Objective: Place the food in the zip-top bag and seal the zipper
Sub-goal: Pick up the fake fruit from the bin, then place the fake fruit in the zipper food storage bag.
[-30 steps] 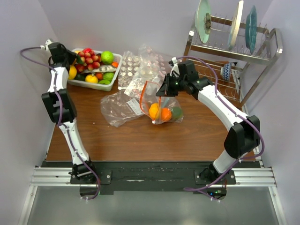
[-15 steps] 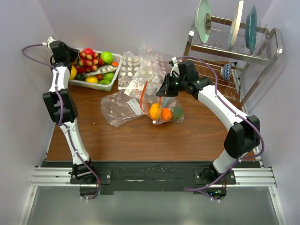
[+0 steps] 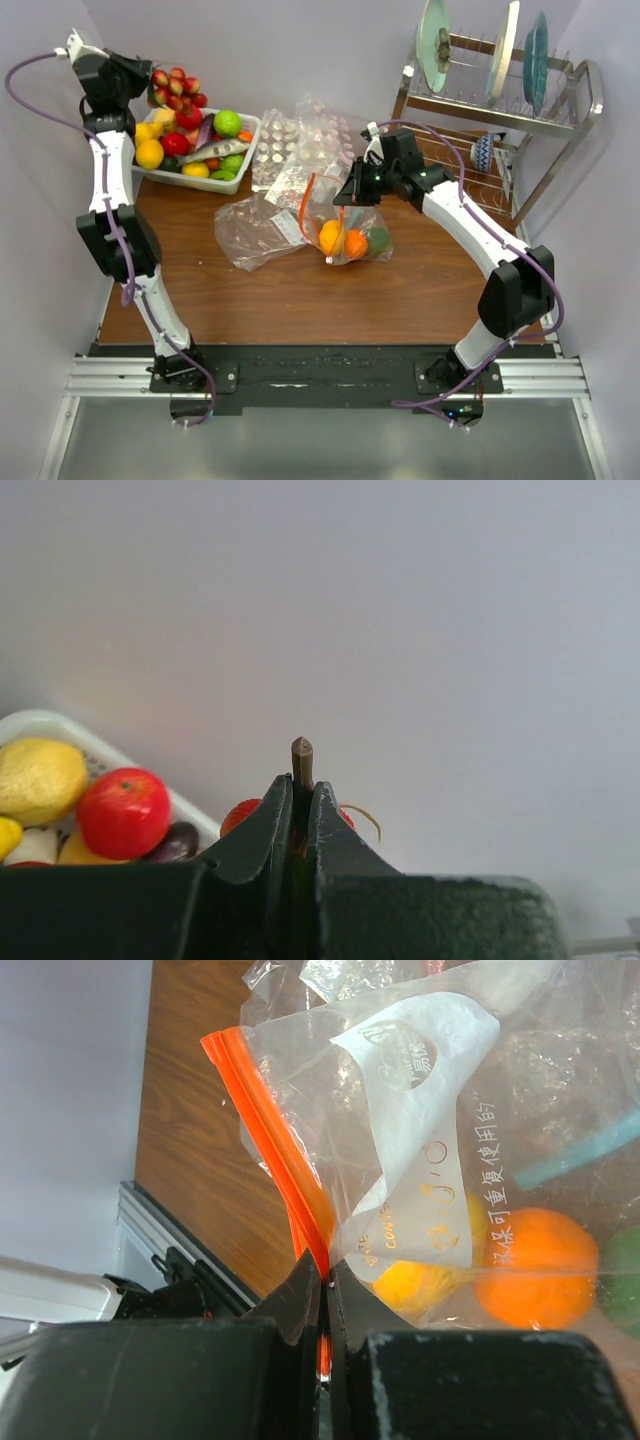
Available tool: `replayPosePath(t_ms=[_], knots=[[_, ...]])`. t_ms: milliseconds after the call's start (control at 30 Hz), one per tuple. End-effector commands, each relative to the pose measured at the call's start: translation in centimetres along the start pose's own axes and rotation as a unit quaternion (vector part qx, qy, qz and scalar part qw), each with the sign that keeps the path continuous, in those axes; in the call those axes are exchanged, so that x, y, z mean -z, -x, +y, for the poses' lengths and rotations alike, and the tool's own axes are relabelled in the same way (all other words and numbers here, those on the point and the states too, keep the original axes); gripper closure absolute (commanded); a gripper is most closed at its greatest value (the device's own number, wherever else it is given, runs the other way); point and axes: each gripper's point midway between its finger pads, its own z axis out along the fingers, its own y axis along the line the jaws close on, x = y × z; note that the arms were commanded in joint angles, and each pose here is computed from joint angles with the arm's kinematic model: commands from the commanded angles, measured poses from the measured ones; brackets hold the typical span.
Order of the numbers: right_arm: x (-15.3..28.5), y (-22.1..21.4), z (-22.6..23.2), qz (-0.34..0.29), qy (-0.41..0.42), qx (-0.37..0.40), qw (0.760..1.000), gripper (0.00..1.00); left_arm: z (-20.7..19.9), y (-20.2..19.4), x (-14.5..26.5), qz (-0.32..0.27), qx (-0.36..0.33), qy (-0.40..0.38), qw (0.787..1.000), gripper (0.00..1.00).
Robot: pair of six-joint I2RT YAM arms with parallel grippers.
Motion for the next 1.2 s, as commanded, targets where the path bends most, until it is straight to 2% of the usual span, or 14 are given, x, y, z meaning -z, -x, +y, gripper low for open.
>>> replayPosePath(t_ms=[0, 67, 133, 167, 233, 333, 467, 700, 933, 1167], knots=[[0.7, 1.2, 1.2, -0.014, 0.015, 0.005, 1.000, 1.00, -11.8, 5.7, 6.8, -0.052, -0.016, -0.123, 0.991, 1.00], [0.9, 1.3, 1.7, -0.012, 0.023, 0.005, 1.000, 1.00, -13.4, 4.1, 8.0, -0.034, -0.010, -0.144, 0.989, 1.00], [1.0, 1.3, 2.0, -0.011, 0.027, 0.002, 1.000, 1.00, -16.6, 3.6, 10.4, -0.027, -0.010, -0.177, 0.984, 1.00], [1.2, 1.3, 2.2, -0.009, 0.031, 0.002, 0.999, 1.00, -16.8, 2.7, 10.8, -0.015, -0.002, -0.181, 0.983, 1.00], [1.3, 1.3, 2.5, -0.009, 0.037, 0.000, 0.999, 1.00, -19.5, 1.8, 13.2, 0.002, 0.002, -0.218, 0.976, 1.00], [1.6, 1.3, 2.9, -0.007, 0.043, -0.001, 0.999, 1.00, -21.4, 0.0, 16.2, 0.031, 0.026, -0.258, 0.965, 1.00], [2.0, 1.0, 3.5, -0.001, 0.054, -0.002, 0.999, 1.00, -22.5, -2.6, 19.4, 0.073, 0.075, -0.302, 0.948, 1.00], [2.9, 0.7, 5.0, 0.014, 0.087, -0.005, 0.996, 1.00, -27.0, -7.4, 26.0, 0.154, 0.108, -0.388, 0.902, 1.00], [3.6, 0.4, 6.1, 0.023, 0.111, -0.008, 0.994, 1.00, -29.0, -11.4, 30.6, 0.213, 0.140, -0.433, 0.865, 1.00], [4.3, 0.6, 6.8, 0.029, 0.137, -0.017, 0.990, 1.00, -28.6, -16.1, 34.3, 0.273, 0.178, -0.454, 0.829, 1.00]])
